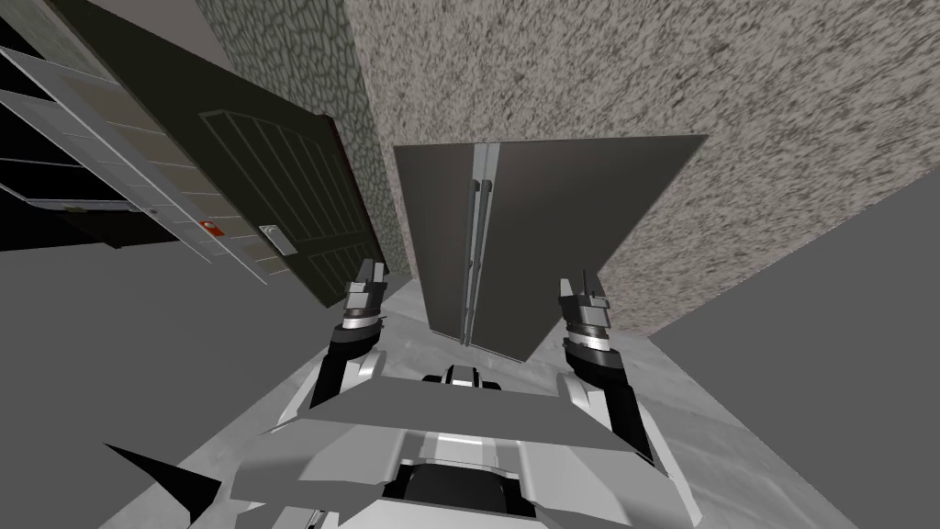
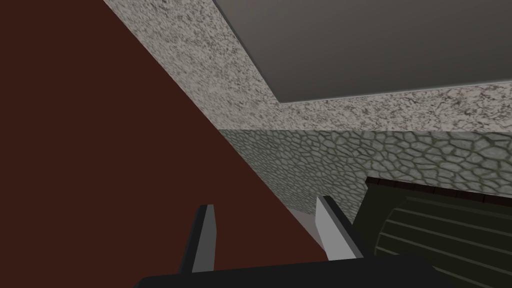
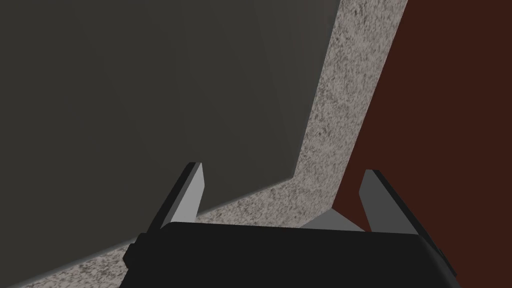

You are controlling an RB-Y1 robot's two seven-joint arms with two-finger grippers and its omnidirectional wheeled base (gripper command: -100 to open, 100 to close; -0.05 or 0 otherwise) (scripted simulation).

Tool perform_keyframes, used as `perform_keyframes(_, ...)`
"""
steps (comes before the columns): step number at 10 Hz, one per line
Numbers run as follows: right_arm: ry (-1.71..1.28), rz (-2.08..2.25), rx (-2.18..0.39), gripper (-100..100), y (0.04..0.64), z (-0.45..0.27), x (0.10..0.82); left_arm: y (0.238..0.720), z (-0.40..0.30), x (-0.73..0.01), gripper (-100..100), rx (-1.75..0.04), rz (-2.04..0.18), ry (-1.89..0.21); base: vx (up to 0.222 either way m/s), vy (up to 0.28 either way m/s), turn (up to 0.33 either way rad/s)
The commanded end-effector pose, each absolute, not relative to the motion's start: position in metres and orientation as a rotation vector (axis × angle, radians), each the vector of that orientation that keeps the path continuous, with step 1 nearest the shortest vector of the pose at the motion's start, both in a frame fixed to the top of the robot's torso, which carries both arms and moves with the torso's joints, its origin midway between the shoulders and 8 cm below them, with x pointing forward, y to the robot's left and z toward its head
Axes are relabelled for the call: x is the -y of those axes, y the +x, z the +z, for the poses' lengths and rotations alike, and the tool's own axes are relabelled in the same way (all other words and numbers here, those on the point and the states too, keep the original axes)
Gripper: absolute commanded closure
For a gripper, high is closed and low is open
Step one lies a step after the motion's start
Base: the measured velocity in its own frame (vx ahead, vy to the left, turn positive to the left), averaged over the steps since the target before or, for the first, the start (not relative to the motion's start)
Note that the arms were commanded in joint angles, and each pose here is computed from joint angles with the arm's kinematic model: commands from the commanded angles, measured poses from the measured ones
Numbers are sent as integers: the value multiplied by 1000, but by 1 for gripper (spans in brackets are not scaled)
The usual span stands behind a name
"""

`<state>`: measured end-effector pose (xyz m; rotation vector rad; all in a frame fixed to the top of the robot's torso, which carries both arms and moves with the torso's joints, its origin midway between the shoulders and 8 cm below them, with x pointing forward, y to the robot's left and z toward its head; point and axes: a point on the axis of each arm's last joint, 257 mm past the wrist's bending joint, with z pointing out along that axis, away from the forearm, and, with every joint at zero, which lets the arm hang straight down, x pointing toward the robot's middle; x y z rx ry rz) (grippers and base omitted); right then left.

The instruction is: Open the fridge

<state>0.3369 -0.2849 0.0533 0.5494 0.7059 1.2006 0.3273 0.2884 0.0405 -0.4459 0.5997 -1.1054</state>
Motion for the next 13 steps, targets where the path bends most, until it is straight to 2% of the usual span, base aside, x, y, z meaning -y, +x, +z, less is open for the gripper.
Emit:
perform_keyframes(1, 469, 1179, -774, -100, 344, 52, 278, 327, 40, -288, 0, -600, -1105, -446, 41, 80, -83)
perform_keyframes(13, 87, 1023, -1016, -100, 368, 49, 257, 327, 40, -288, 0, -600, -1105, -446, 48, 107, -88)
